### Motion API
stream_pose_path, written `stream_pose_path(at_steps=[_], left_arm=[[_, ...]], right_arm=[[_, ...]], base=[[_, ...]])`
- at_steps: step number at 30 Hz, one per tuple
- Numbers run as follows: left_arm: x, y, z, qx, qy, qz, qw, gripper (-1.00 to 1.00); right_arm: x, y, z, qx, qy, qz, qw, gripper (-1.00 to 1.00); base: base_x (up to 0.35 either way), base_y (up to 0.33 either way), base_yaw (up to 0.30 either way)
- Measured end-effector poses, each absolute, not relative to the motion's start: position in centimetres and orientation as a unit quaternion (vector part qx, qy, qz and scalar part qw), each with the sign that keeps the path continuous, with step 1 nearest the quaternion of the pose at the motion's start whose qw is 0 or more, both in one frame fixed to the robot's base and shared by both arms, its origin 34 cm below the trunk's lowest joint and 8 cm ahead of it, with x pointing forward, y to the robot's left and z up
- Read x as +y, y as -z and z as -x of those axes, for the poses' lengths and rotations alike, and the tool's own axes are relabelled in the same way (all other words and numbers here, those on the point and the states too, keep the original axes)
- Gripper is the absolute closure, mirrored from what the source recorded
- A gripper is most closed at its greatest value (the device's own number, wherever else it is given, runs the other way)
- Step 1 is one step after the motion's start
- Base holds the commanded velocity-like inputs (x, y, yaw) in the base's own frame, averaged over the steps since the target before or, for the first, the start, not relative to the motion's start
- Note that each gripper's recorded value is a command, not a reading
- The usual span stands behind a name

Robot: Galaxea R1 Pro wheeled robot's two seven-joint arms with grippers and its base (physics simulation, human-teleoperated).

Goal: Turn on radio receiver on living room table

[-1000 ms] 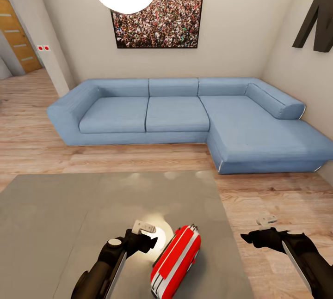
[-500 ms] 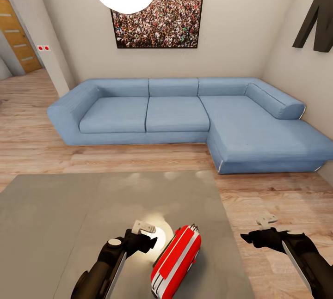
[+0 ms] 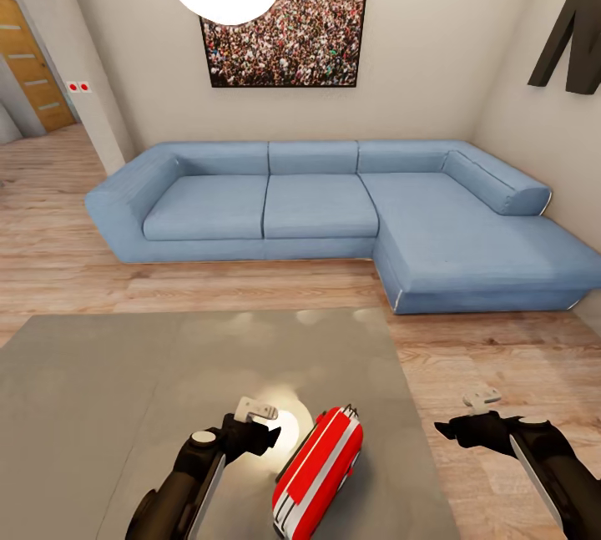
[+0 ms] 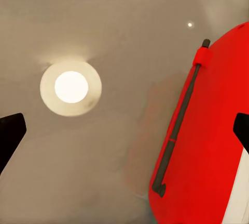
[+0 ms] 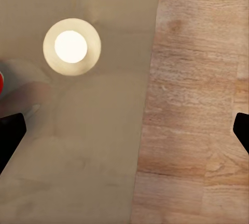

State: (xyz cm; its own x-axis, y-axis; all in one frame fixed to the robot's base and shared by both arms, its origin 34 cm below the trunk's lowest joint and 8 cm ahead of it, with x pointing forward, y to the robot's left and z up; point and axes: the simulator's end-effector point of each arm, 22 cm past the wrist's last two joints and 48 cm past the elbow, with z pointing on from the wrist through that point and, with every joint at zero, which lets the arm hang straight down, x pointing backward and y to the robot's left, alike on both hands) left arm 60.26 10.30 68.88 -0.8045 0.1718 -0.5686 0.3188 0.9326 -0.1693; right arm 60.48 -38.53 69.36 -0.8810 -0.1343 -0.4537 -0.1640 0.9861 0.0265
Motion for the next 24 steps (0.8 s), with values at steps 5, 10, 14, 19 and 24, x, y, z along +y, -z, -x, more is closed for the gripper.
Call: stream_pose_path(at_steps=[5, 10, 14, 19, 24], left_arm=[[10.3, -68.9, -60.3, 0.941, 0.129, -0.131, 0.284, -1.0], [10.3, -68.9, -60.3, 0.941, 0.13, -0.131, 0.285, -1.0], [10.3, -68.9, -60.3, 0.941, 0.13, -0.131, 0.285, -1.0], [10.3, -68.9, -60.3, 0.941, 0.13, -0.13, 0.286, -1.0], [10.3, -68.9, -60.3, 0.941, 0.13, -0.13, 0.286, -1.0]], right_arm=[[-38.5, -69.4, -60.5, 0.969, -0.032, 0.077, 0.232, -1.0], [-38.3, -69.5, -60.6, 0.969, -0.035, 0.075, 0.234, -1.0], [-37.3, -70.7, -61.4, 0.967, -0.043, 0.073, 0.24, -1.0], [-33.4, -74.5, -63.1, 0.964, -0.064, 0.071, 0.248, -1.0], [-28.3, -76.2, -63.2, 0.964, -0.097, 0.063, 0.24, -1.0]], base=[[0.0, 0.0, 0.0], [0.0, 0.0, 0.0], [0.0, 0.0, 0.0], [0.0, 0.0, 0.0], [0.0, 0.0, 0.0]])
